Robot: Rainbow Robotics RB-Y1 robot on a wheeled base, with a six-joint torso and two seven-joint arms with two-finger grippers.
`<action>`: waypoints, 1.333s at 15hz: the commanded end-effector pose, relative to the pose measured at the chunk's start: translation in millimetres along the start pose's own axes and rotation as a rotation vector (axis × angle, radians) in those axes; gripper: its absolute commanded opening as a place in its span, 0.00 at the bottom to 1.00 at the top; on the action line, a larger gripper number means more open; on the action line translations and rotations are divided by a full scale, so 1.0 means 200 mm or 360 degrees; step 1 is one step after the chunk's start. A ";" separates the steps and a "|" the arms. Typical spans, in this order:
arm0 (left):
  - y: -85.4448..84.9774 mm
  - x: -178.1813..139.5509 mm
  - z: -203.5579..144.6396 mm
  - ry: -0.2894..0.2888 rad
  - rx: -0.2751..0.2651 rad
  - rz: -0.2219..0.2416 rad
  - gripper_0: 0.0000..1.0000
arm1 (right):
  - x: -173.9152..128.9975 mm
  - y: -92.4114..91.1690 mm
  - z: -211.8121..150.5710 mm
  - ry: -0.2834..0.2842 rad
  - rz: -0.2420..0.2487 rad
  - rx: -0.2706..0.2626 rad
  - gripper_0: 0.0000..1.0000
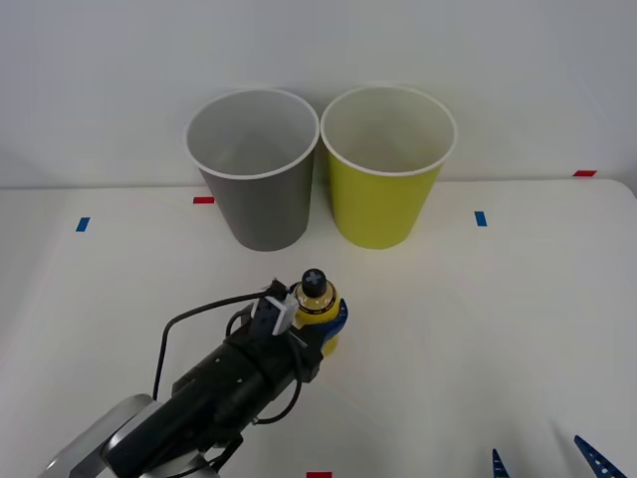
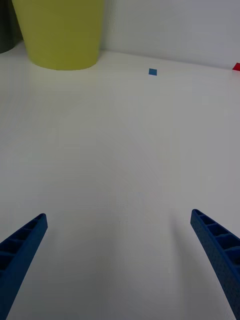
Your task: Put cans in the gray bin and PET bottles in the light green bin.
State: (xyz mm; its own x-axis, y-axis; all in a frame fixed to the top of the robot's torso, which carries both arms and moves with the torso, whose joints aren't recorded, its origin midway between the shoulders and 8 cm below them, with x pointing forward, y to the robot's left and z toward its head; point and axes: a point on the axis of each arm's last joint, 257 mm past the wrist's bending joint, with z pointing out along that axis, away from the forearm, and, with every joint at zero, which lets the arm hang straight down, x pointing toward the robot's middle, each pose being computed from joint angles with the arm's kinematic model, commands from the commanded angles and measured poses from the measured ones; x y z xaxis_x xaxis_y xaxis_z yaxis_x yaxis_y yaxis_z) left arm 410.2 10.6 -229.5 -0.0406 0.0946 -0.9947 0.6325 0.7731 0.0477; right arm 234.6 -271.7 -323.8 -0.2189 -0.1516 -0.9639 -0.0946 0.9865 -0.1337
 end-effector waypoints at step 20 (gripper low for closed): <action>0.59 -1.01 -0.23 0.0399 -0.0305 0.0256 0.07 | 0.00 0.00 0.00 0.0000 0.0000 0.0000 1.00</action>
State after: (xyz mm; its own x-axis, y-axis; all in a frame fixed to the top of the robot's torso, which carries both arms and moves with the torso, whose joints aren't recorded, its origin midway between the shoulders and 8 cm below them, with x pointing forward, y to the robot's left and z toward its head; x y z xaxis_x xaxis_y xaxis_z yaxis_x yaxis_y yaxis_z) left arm 453.2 107.7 -34.5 -0.1666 0.3403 -0.9254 0.5079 0.8341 0.2153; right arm 234.6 -271.7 -323.8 -0.2190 -0.1516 -0.9639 -0.0946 0.9865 -0.1337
